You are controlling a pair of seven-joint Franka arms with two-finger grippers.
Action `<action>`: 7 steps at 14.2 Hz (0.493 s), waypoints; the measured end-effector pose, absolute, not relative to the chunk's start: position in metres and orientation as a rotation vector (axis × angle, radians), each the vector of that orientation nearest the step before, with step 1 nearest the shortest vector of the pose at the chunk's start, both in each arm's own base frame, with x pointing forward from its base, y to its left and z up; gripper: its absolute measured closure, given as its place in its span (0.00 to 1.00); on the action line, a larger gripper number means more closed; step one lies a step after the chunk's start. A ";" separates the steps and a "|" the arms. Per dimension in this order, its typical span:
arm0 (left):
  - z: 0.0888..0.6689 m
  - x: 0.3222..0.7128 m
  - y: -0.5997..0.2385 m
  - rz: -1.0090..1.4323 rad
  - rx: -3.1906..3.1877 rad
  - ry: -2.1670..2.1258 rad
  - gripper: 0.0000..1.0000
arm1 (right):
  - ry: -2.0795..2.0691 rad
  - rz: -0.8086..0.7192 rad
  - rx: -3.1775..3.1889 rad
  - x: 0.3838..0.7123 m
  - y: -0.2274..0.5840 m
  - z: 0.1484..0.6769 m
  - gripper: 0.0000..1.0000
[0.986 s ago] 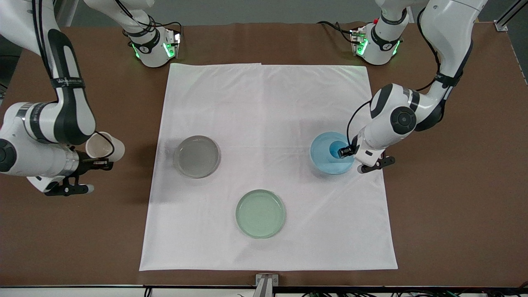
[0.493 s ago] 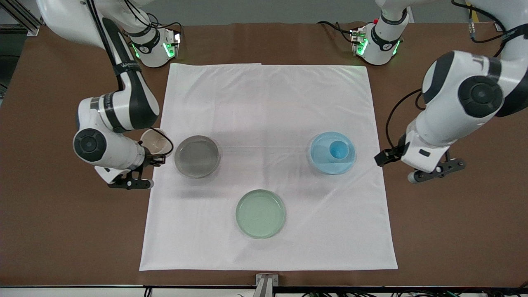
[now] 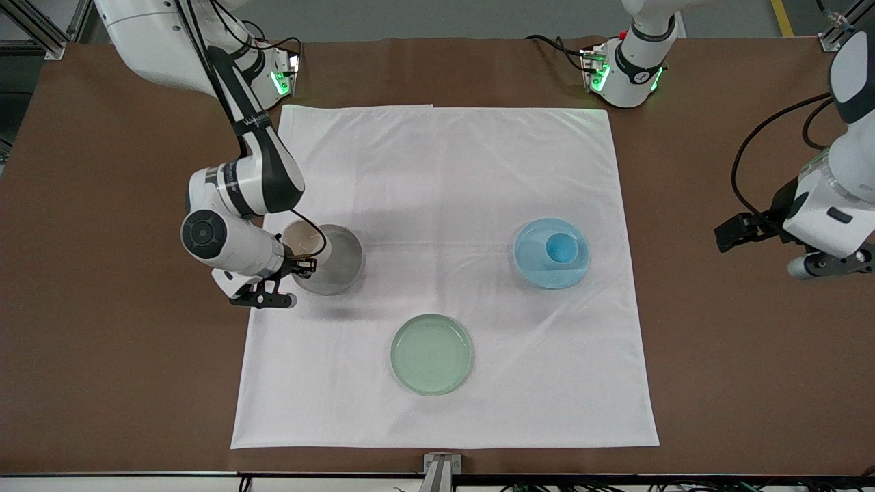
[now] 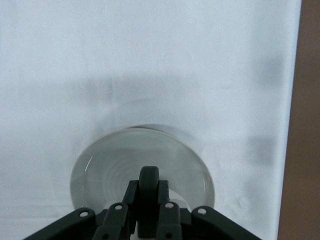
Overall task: Place blue cup in blue plate and white mug in gray plate
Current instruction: 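Carry the mug onto the gray plate while the left gripper withdraws, then release the mug on the gray plate and lift the right gripper away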
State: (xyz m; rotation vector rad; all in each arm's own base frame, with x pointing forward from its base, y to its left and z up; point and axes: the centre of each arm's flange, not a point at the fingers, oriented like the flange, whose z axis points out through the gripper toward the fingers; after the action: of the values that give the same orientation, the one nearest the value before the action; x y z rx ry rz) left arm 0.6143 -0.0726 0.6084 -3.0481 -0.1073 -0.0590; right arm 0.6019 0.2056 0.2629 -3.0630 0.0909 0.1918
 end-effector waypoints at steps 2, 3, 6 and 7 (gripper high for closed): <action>0.630 0.595 -0.066 -0.047 -3.034 0.008 0.00 | 0.095 0.195 -3.055 0.600 0.212 0.250 0.81; 0.636 0.585 -0.058 -0.034 -3.058 0.028 0.00 | 0.091 0.200 -3.056 0.599 0.215 0.247 0.81; 0.640 0.559 -0.027 0.005 -3.132 -0.009 0.00 | 0.085 0.194 -3.056 0.599 0.219 0.244 0.81; 0.639 0.553 -0.025 0.018 -3.135 -0.015 0.00 | 0.085 0.191 -3.056 0.599 0.219 0.243 0.81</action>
State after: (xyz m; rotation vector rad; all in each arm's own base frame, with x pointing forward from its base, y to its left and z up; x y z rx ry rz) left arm 0.5530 -0.0249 0.6390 -3.1352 -0.0148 0.0178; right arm 0.5989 0.2187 0.2427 -3.0559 0.0853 0.1914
